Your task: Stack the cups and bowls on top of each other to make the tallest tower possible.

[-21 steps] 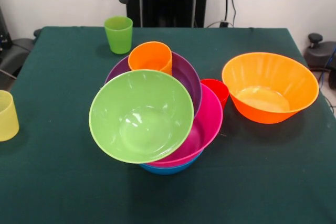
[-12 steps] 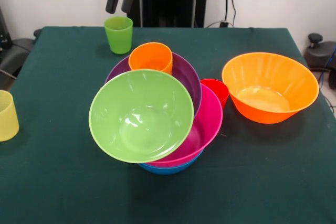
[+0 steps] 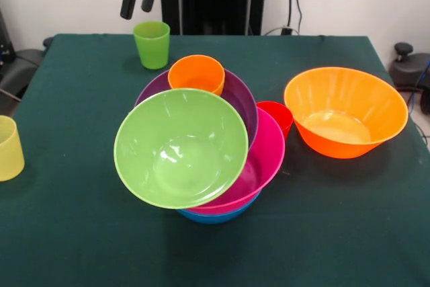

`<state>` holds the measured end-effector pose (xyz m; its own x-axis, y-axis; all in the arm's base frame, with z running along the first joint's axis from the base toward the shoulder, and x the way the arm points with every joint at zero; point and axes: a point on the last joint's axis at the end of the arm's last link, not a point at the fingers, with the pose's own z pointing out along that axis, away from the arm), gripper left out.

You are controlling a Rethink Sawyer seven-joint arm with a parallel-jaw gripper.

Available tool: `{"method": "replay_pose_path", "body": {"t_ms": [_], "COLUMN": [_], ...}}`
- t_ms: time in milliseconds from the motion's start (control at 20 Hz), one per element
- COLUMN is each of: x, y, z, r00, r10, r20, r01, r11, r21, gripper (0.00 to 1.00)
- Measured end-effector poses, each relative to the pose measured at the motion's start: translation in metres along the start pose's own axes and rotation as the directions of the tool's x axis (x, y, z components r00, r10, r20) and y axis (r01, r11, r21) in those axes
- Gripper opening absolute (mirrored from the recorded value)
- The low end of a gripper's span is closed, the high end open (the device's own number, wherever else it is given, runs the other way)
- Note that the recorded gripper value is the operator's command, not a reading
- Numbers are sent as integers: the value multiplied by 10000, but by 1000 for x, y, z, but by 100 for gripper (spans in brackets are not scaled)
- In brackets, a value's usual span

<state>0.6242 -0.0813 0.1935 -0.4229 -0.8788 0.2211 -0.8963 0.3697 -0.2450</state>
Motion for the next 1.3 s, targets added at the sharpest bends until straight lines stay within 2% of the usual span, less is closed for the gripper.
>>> {"method": "replay_pose_path", "body": {"t_ms": [250, 550, 800, 1300], "x": [11, 14, 14, 18], "y": [6, 11, 19, 24], "z": [11, 20, 34, 42], "r00": [10000, 10000, 9997, 9998], "r10": [51, 46, 128, -8], "r20": [-42, 8, 226, 195], "r01": [-53, -45, -102, 37], "r11": [9984, 9965, 9936, 9884], "r21": [-570, -831, -1122, -1516], "gripper": [100, 100, 100, 100]}}
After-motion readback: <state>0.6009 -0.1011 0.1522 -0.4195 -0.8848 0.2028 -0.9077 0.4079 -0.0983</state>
